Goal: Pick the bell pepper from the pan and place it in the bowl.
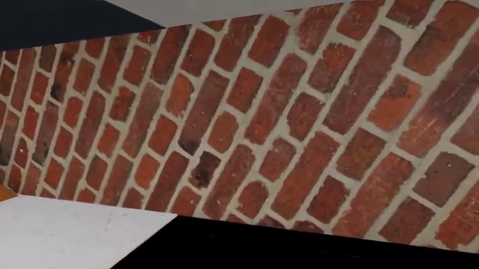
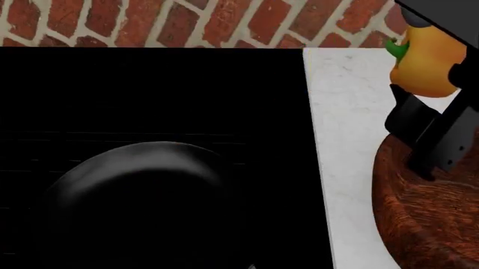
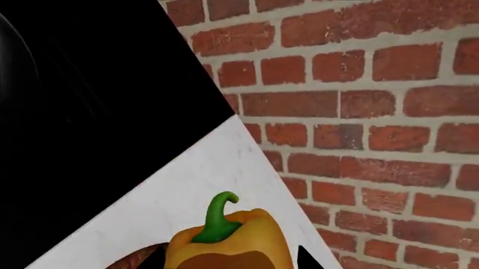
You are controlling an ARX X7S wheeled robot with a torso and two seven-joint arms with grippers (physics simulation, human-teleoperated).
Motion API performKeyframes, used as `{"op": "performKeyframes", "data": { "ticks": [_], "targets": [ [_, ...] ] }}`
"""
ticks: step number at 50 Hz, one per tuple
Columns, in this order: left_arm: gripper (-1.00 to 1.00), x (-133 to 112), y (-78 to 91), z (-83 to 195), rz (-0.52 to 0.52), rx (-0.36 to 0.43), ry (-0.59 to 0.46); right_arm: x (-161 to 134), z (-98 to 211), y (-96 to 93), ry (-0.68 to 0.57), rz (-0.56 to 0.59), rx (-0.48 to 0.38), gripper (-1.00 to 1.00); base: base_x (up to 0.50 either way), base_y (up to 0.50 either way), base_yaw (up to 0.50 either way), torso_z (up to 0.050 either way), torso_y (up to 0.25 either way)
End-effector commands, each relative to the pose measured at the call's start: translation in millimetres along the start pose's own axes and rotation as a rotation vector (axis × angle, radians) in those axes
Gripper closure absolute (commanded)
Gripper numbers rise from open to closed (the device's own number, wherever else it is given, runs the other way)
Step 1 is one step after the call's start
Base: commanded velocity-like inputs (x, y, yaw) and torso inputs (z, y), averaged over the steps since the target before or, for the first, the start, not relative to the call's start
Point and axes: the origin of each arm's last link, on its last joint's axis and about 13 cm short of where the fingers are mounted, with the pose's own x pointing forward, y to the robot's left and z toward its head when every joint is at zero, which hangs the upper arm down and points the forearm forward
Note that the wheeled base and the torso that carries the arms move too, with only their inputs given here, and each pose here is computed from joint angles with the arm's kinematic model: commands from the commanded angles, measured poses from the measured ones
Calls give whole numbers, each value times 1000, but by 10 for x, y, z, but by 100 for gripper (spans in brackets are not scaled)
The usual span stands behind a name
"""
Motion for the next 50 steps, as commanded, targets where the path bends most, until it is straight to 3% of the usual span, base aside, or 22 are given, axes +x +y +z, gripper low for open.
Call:
{"op": "performKeyframes", "data": {
  "ticks": [1,19,50],
  "targets": [
    [-100,49,2,-80,1,-26,20,-4,-58,-68,63,-44,-3,100,0,0,0,0,0],
    [-100,44,28,-130,15,-34,33,105,-300,75,122,56,67,100,0,0,0,0,0],
    [-100,-1,13,-108,16,-34,37,142,-650,233,177,100,150,100,0,0,0,0,0]
  ]
}}
